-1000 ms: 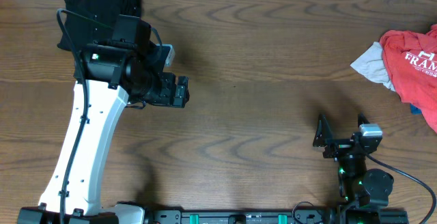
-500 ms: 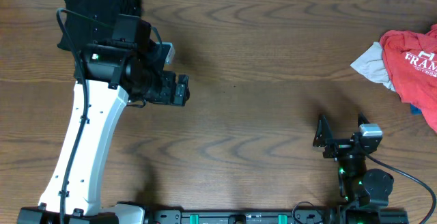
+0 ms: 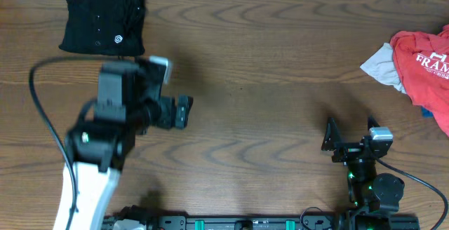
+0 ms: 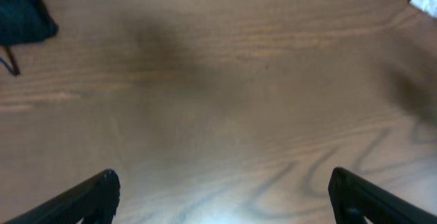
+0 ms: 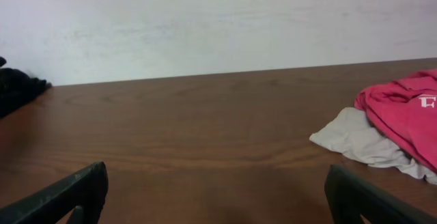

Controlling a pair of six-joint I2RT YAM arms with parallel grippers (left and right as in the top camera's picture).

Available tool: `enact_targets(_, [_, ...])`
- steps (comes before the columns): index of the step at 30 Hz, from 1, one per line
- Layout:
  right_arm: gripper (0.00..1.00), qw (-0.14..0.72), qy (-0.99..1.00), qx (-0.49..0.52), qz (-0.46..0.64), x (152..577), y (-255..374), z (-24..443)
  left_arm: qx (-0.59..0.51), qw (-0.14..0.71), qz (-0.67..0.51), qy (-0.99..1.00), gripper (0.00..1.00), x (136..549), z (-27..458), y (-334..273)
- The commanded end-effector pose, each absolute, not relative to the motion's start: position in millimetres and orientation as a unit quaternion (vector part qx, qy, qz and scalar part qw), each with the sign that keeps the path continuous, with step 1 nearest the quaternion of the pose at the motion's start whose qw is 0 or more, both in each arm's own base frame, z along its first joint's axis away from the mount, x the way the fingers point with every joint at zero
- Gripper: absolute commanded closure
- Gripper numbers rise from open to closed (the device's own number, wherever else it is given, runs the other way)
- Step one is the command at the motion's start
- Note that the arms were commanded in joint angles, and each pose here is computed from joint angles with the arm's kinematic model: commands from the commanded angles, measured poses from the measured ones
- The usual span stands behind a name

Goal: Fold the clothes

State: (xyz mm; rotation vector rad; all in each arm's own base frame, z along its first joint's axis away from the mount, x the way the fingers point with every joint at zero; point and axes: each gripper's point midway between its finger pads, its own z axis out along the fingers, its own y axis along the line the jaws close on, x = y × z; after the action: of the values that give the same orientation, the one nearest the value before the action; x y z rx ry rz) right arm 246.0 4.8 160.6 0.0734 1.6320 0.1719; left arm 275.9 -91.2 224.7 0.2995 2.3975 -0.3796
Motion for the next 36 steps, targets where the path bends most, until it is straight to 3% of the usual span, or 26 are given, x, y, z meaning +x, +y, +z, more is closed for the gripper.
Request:
enact_targets(1, [0.01,0.682,0.727,0.027,0.069,246,5,160,0.122,0.364,-0.143,0.912,0.02,260,207,-85])
enact_targets(13, [0.01,0.682,0.727,0.027,0.069,246,5,160,0.103,0.526,-0.119,0.836,0.02,220,189,-58])
enact_targets(26, [0.01,0.682,0.727,0.027,0.069,246,5,160,0.147,0.652,-0.07,0.741,0.02,230,191,-55])
enact_targets(36, [0.01,0.682,0.727,0.027,0.069,246,5,160,0.13,0.691,-0.047,0.71,0.02,238,177,-44])
